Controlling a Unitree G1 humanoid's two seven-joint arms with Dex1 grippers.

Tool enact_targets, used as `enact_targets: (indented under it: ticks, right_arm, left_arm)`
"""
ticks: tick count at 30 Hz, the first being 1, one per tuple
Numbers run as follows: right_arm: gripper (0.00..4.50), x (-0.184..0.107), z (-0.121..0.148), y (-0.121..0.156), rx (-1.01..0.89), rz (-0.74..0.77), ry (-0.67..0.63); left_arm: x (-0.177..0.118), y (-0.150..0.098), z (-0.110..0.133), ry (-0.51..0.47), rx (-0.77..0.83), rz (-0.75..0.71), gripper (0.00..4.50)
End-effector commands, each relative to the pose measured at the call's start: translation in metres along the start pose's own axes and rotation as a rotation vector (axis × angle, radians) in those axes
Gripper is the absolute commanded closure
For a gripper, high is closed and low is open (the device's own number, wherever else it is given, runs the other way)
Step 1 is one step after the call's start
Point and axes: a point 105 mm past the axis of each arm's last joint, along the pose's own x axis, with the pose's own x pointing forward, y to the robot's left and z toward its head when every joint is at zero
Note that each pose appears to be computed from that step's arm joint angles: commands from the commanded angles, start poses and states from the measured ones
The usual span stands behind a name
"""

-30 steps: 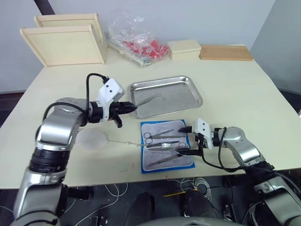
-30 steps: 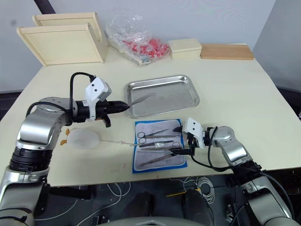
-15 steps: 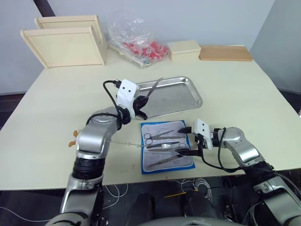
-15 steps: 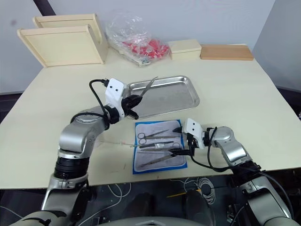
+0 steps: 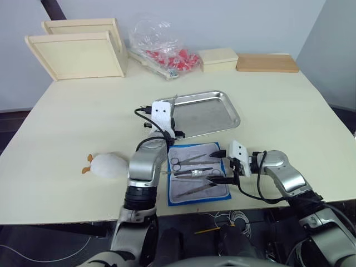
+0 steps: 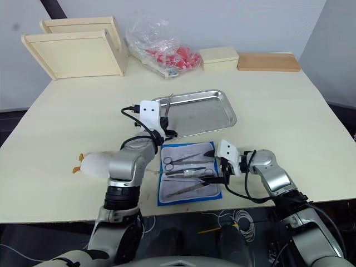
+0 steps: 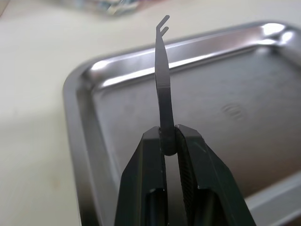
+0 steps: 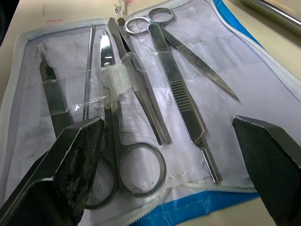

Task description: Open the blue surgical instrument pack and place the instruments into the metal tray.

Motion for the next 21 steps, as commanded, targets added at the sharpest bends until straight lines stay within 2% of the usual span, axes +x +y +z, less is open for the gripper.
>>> enact_targets:
  ticks: [1,6,13,20,21]
  right_arm:
    - [0.0,0.006,-0.073,0.023,0.141,0.033,0.266]
    - [0.0,0.006,-0.075,0.025,0.142,0.032,0.267]
    - [0.0,0.005,-0.076,0.025,0.145,0.025,0.267]
    - [0.0,0.005,-0.076,0.024,0.142,0.017,0.265]
    - [0.0,0.005,-0.076,0.024,0.142,0.016,0.265]
  left_arm:
    - [0.001,-0.003,0.009,-0.026,-0.038,0.014,4.48]
    - [0.006,0.003,0.005,-0.001,-0.05,0.067,4.48]
    - [0.012,0.01,-0.005,0.063,0.015,0.119,4.48]
    - [0.015,0.012,-0.012,0.111,-0.022,0.135,4.48]
    - [0.015,0.012,-0.013,0.115,-0.034,0.134,4.05]
